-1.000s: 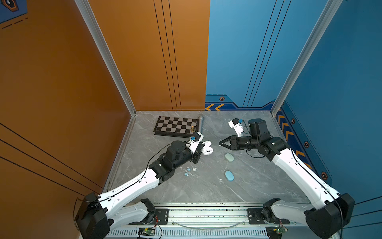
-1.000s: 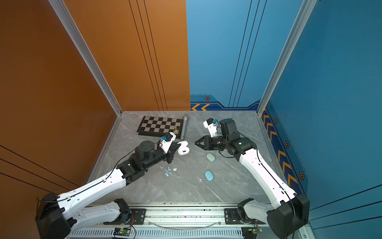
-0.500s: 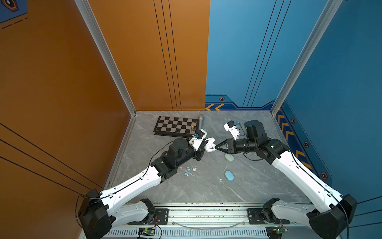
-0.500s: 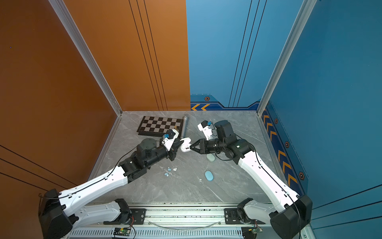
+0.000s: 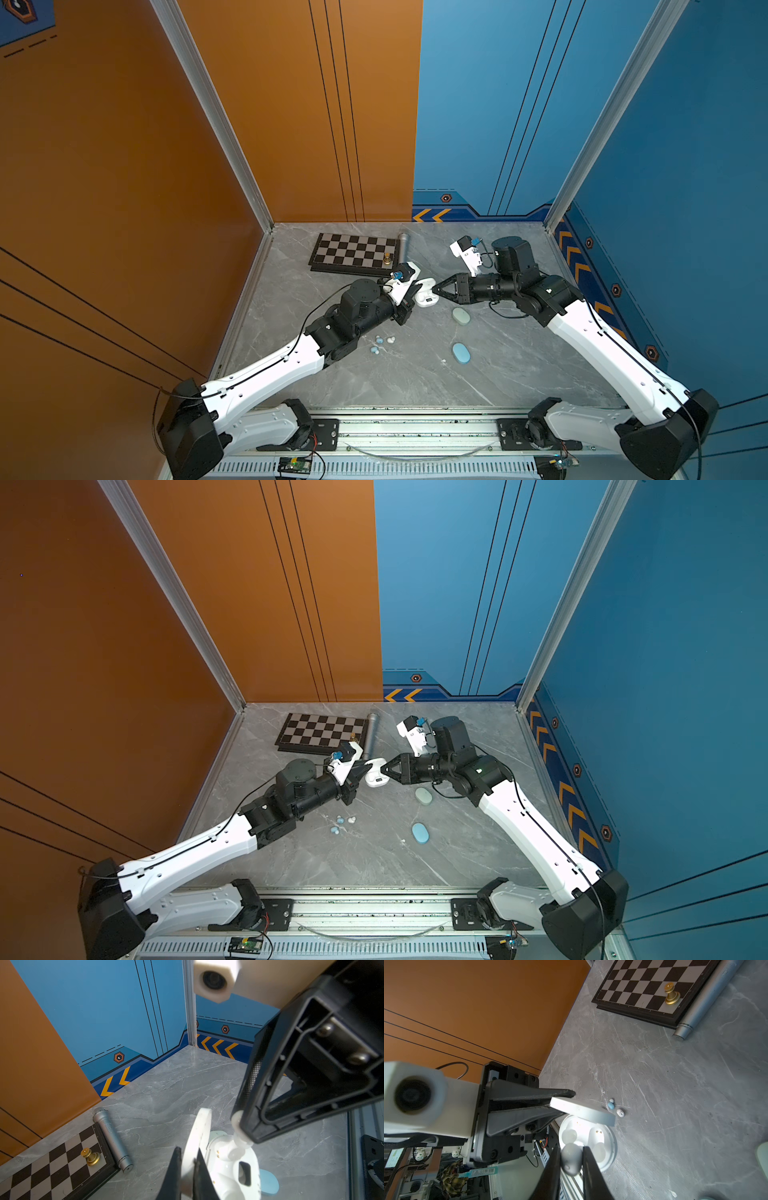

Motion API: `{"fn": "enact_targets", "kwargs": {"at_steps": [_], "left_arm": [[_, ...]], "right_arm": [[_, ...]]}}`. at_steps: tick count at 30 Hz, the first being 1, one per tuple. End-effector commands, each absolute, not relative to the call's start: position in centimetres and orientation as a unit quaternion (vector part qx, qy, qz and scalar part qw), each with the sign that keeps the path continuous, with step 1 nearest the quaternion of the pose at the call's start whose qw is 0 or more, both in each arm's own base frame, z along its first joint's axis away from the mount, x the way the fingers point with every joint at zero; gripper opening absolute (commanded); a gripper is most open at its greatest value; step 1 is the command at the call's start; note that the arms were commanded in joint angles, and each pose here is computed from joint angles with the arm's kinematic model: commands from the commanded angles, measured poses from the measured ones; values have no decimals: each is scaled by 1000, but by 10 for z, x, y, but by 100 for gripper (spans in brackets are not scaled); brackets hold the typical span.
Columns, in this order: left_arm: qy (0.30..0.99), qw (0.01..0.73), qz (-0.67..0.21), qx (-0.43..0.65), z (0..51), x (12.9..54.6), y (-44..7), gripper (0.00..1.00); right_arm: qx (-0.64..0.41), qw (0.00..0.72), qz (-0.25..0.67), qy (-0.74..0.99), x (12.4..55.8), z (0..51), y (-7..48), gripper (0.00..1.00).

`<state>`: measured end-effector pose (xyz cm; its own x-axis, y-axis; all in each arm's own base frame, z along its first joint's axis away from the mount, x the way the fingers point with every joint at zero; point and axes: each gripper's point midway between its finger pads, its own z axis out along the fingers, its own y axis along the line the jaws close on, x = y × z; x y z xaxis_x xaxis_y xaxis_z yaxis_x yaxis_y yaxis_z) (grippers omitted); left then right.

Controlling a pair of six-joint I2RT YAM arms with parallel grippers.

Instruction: Insert the wireless bluetooth earbuds into the charging case

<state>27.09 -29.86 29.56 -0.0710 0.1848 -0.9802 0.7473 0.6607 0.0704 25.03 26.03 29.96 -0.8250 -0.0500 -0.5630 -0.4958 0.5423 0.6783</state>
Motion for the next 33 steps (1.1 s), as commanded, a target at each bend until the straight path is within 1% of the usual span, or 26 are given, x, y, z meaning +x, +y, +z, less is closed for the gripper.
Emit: {"fn": "enact_targets", "kwargs": {"at_steps": [1, 12, 14, 18, 22, 27, 31, 33], "left_arm": [[668, 624, -237, 330, 327, 271, -300, 0], [663, 623, -245, 335, 332, 271, -306, 0], [663, 623, -246, 336, 332, 271, -307, 0], [663, 623, -246, 336, 332, 272, -308, 0], [663, 621, -247, 337, 331, 271, -309, 0], [665, 622, -243, 335, 330, 271, -306, 0], [669, 627, -229, 327, 327, 271, -297, 0], [670, 634, -218, 319, 326, 270, -287, 0]], "right_arm": [[-174, 247, 424, 854, 250, 291, 256, 21], [-186, 250, 403, 860, 253, 283, 255, 23], [-189, 251, 400, 861, 253, 281, 256, 25], [-192, 256, 394, 862, 252, 281, 255, 34], [-195, 264, 392, 859, 252, 285, 256, 38], [-191, 295, 394, 849, 257, 308, 251, 39], [-179, 353, 394, 830, 262, 342, 240, 39], [-151, 378, 390, 826, 268, 350, 230, 39]]}}
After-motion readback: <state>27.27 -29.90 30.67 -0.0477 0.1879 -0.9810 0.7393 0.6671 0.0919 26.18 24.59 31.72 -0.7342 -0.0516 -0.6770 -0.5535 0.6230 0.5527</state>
